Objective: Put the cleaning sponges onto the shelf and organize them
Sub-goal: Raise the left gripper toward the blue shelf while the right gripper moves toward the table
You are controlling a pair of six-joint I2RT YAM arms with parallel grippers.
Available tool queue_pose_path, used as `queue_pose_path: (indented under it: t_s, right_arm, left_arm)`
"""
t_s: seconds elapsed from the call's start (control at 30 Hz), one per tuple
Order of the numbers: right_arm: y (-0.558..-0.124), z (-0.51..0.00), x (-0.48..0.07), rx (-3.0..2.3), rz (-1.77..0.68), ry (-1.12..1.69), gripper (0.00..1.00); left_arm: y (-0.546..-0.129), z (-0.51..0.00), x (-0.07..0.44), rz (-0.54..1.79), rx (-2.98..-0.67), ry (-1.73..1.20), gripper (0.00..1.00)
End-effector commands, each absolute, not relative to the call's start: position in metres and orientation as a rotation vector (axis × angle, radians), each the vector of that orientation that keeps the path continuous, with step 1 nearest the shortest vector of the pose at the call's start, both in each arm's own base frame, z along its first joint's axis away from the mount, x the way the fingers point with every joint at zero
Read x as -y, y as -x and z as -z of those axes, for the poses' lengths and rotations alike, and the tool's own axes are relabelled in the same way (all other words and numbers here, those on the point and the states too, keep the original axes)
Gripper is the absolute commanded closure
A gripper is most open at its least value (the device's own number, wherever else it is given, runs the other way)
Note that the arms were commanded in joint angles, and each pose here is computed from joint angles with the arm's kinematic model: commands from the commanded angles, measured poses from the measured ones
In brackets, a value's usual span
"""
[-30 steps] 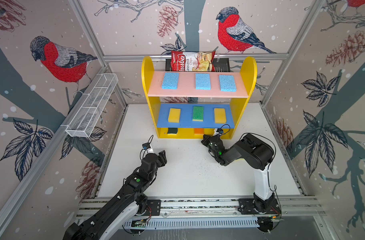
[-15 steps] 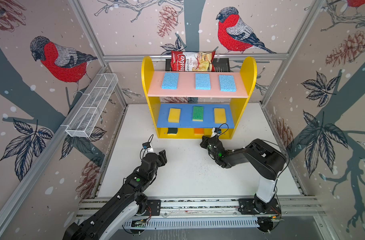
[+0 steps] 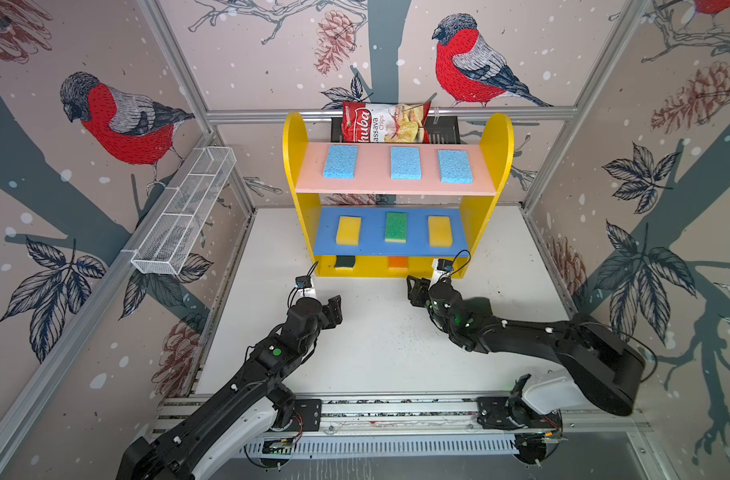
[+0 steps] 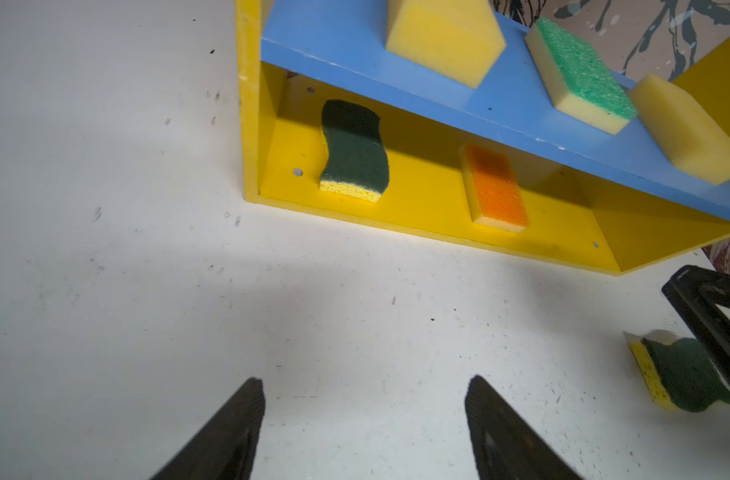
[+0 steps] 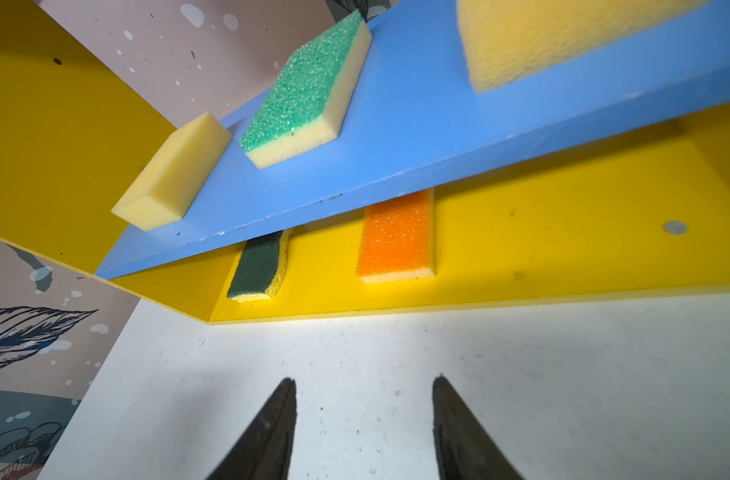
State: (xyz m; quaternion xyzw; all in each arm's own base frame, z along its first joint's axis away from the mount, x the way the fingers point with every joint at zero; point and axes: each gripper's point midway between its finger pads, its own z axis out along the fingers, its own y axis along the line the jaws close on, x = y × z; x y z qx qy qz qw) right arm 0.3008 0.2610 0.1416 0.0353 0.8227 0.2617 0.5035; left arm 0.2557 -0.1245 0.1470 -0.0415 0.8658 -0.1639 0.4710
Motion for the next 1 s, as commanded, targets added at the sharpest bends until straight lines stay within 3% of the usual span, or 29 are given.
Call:
queue_pose_path:
  t_s: [0.0, 0.4, 0.43, 0.73, 0.97]
  right_arm:
    - [-0.288, -0.133, -0.231, -2.05, -0.471, -0.044, 0.48]
    - [-0.259, -0.191, -0.146, -1.902, -0.474, -0.133, 0.47]
    - [-0.258, -0.195, -0.142, -1.898, -0.466, -0.131, 0.46]
    - [-0.256, -0.213, -0.126, -1.888, -0.418, -0.103, 0.44]
    - [-0.261, -0.218, -0.12, -1.889, -0.385, -0.093, 0.44]
  left_arm:
    - [-0.258, -0.162, 0.132, 0.317, -2.103, 0.042, 0.19]
    - [-0.277, -0.224, 0.2, 0.558, -1.996, -0.091, 0.17]
    - [-0.28, -0.227, 0.206, 0.565, -1.99, -0.109, 0.02]
    - [-0.304, -0.264, 0.248, 0.682, -1.893, -0.165, 0.03]
    - [-0.322, -0.259, 0.251, 0.601, -1.906, -0.155, 0.03]
